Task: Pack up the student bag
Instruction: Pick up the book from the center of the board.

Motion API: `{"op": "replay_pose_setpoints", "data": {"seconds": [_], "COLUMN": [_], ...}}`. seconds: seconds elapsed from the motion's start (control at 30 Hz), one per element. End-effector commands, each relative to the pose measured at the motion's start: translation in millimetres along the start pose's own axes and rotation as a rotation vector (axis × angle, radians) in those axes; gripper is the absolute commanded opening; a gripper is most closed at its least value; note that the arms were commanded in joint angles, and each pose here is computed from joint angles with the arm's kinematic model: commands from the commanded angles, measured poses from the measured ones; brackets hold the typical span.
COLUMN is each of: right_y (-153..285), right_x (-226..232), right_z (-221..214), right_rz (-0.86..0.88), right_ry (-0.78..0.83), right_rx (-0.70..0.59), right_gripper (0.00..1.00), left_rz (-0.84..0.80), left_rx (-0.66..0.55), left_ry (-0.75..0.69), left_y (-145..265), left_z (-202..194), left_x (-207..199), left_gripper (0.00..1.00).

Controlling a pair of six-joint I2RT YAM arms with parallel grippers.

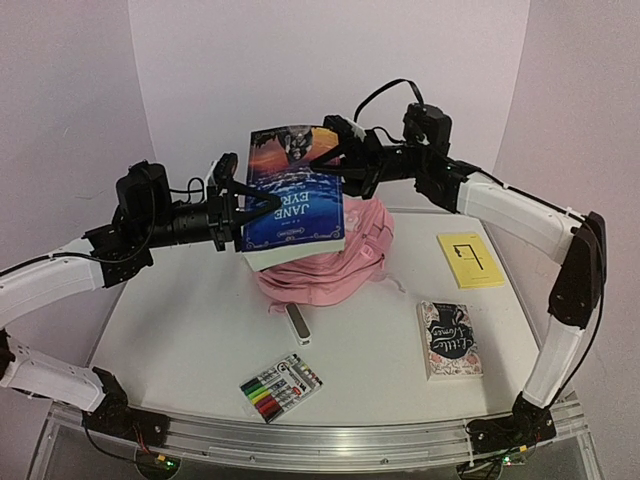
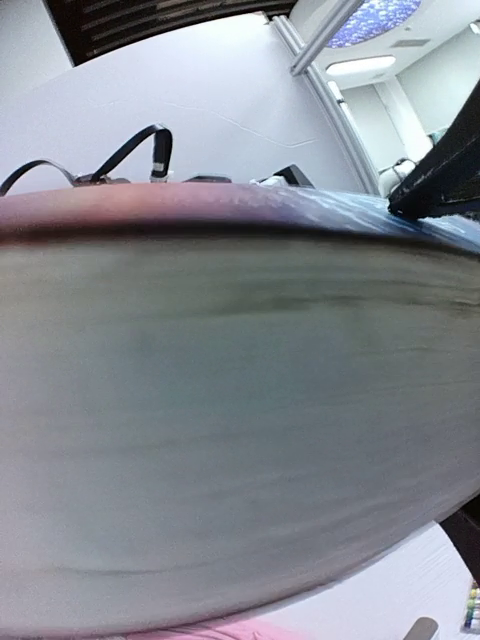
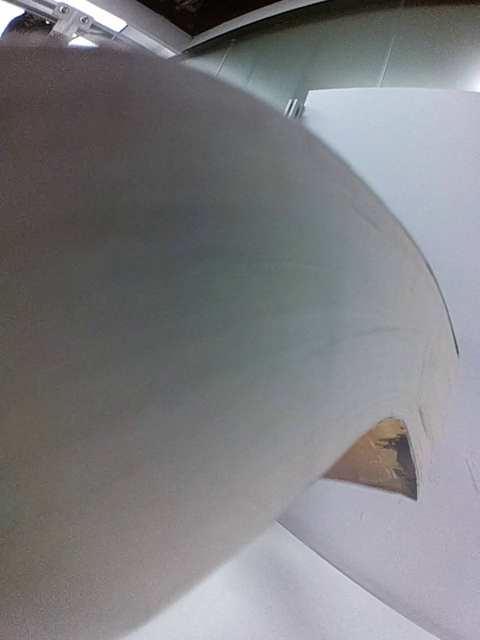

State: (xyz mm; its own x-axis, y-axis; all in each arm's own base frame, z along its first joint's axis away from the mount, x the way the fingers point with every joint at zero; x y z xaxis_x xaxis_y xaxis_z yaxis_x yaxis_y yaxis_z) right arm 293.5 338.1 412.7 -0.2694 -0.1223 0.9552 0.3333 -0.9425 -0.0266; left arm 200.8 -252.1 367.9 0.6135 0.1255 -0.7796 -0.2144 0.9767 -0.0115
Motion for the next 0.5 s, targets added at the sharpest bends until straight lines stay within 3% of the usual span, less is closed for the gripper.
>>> {"op": "replay_pose_setpoints", "data": {"seconds": [0.0,0.1,0.27,0.3,0.33,0.43,0.47], "right_y": [8,10,26,30,33,45,52], "right_x": [69,62,28,24,21,12,8], "right_z": [-20,-19,-8,-8,-7,-7,-7], "right_rz": [0.071,0.048,-0.147,-0.179,-0.213,-0.324,-0.38], "right_ry": [0.221,0.223,0.098,0.086,0.089,0.092,0.094], "right_rx": [-0.009,-0.026,-0.131,-0.151,-0.169,-0.235,-0.264], "right_gripper": [0.0,0.0,0.01,0.07,0.18,0.62,0.72], "left_rz": [-0.049,-0.053,-0.026,-0.018,-0.005,0.031,0.053], "left_rx": [-0.011,-0.024,-0.066,-0.071,-0.072,-0.087,-0.103], "left_ry": [-0.015,0.0,0.006,0.009,0.017,0.039,0.047], "left_y": [-4,0,9,9,8,7,8], "left_z": [13,12,12,12,12,13,13], "left_x": [-10,-9,-8,-8,-5,2,5], "left_gripper": [0.65,0.49,0.14,0.04,0.02,0.0,0.0]}}
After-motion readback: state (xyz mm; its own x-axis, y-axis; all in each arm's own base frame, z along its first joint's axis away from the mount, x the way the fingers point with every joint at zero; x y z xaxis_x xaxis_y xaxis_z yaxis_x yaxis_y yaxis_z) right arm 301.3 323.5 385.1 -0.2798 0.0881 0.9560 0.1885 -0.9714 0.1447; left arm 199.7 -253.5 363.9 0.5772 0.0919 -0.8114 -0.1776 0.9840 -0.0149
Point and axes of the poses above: each gripper's point midway between its finger pads, its own y axis back along the fingers, its own x axis along the line the jaws close on, z = x × y, the point moved 8 cm from there along y, back along the fingers, and after that the axes turned 8 degrees about -y, right-handed, at the moved point
